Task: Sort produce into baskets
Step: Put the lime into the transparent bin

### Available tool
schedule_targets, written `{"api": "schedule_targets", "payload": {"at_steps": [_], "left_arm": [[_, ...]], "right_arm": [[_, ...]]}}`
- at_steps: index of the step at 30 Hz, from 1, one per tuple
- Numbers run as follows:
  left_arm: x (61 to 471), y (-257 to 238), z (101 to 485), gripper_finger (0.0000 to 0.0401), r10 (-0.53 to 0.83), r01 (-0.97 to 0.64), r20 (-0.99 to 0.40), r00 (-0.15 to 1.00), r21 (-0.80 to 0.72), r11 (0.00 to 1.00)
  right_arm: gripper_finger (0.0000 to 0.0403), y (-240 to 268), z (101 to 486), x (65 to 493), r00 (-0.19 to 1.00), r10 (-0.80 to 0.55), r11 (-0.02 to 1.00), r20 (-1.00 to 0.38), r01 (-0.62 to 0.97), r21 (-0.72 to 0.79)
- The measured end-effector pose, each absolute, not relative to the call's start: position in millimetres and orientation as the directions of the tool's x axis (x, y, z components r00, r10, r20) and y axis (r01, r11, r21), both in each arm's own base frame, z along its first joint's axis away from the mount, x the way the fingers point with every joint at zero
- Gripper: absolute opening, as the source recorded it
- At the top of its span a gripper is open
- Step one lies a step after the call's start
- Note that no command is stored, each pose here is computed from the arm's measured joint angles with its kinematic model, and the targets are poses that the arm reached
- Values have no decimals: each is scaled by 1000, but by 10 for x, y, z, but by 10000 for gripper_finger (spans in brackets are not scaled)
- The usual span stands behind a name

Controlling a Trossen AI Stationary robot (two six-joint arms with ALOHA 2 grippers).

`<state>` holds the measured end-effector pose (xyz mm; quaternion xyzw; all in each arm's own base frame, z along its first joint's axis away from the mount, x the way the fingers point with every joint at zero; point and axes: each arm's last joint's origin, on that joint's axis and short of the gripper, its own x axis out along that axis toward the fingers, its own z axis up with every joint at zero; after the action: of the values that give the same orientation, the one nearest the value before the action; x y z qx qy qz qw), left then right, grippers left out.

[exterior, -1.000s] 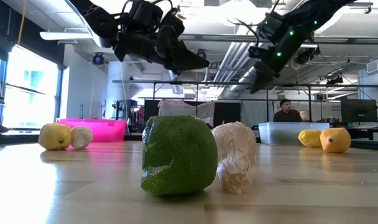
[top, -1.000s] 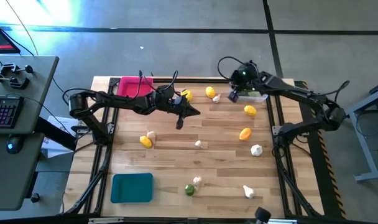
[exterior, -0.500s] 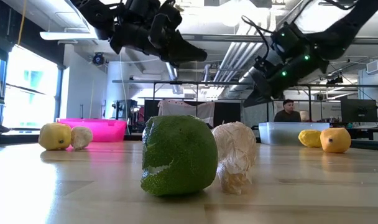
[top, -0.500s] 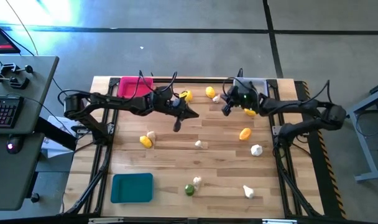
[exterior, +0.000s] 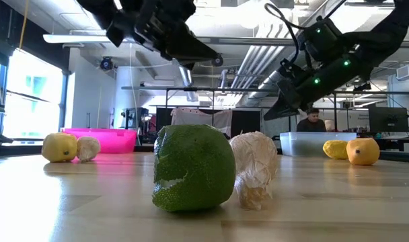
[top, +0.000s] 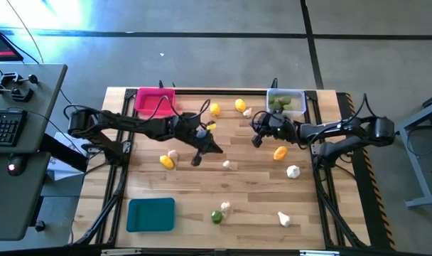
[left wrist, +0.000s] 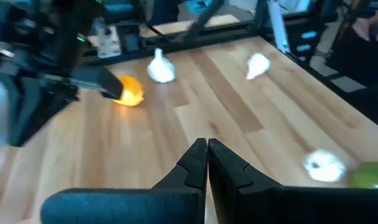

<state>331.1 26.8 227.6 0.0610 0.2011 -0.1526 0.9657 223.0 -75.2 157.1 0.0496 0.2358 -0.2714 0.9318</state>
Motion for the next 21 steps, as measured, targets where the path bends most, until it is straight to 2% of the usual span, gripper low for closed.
{"api": "schedule_targets", "payload": {"at_steps": [14, 21], "left_arm": [[3252, -146, 2300, 0, -284, 363, -483, 828, 76, 929], [3277, -400, 2455, 0, -272, 379, -518, 811, 112, 918]], "right_arm": [[0, -664, 1607, 2277, 781, -453, 871, -430, 491, -27], [0, -653, 1636, 2298, 812, -422, 888, -403, 460, -3]]}}
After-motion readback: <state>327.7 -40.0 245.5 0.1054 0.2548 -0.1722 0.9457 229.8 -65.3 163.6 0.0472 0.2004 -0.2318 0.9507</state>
